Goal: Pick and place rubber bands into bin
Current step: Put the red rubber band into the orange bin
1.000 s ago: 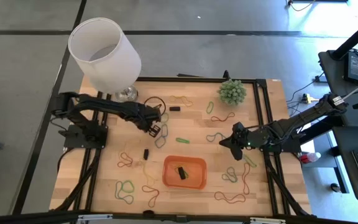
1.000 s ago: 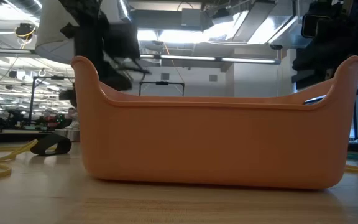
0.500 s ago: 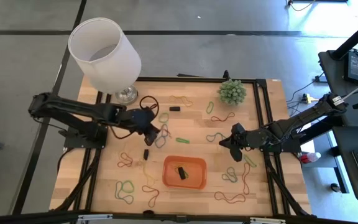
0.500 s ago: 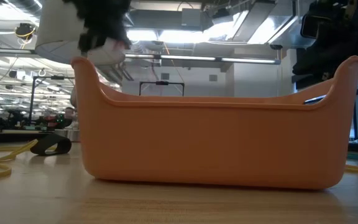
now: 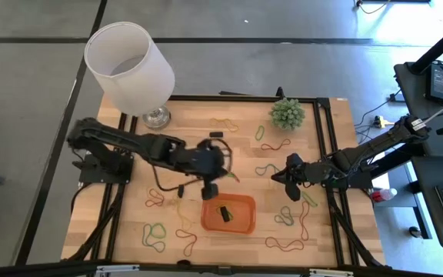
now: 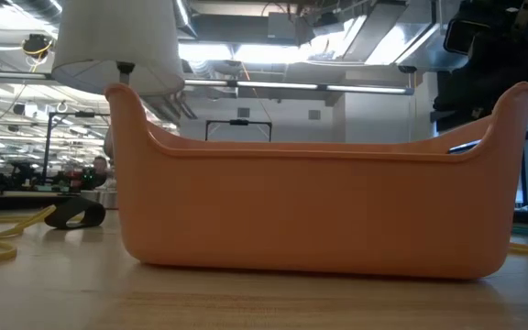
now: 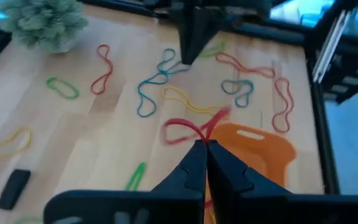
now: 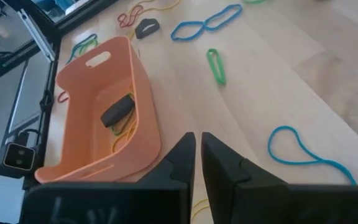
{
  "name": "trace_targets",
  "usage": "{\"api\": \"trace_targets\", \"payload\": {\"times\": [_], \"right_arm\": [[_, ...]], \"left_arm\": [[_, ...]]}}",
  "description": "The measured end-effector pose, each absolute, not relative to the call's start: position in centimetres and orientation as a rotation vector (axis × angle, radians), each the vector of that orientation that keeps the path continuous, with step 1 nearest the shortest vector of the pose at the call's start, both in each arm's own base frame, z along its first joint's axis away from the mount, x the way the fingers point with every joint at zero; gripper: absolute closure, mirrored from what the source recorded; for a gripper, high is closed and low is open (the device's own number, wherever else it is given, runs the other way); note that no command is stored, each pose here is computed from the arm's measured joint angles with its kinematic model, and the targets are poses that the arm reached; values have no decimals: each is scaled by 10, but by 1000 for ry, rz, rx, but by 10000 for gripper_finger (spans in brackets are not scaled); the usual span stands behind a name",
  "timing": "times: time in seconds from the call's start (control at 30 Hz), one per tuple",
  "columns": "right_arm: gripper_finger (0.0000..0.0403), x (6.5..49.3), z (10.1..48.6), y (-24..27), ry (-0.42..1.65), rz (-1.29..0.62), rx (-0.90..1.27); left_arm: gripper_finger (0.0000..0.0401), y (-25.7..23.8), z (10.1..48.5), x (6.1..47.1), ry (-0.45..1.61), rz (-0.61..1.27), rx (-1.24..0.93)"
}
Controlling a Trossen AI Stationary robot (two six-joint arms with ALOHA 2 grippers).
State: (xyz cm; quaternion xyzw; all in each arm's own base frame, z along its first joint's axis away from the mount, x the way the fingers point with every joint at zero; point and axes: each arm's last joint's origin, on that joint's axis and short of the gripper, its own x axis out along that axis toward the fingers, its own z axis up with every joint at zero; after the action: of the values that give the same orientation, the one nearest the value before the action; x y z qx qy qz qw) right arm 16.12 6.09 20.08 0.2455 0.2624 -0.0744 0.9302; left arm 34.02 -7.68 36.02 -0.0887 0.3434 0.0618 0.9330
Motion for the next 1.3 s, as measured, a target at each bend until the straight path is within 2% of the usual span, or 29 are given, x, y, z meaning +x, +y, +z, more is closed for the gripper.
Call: {"api": "trace_targets", "payload": {"times": [0.17,0.33,0.7,0.8,1.0,1.3], "right_arm": [[371,159,197,60,575,-166,485],[371,158,196,61,607,-139,489],[371,155,192,60,672,-130,476],[371,155,192,61,674,-127,477],[371,154,191,61,694,-105,483],[371,153,190,62,717,-91,487]], "left_arm": [[399,-91,342,370,830,4,-132],[399,-99,316,390,939,-55,-184],[399,-102,291,398,1047,-61,-205],[399,-104,281,396,1117,-64,-177],[399,-115,271,399,1132,-124,-111],[399,-135,217,411,1277,-169,-26]]}}
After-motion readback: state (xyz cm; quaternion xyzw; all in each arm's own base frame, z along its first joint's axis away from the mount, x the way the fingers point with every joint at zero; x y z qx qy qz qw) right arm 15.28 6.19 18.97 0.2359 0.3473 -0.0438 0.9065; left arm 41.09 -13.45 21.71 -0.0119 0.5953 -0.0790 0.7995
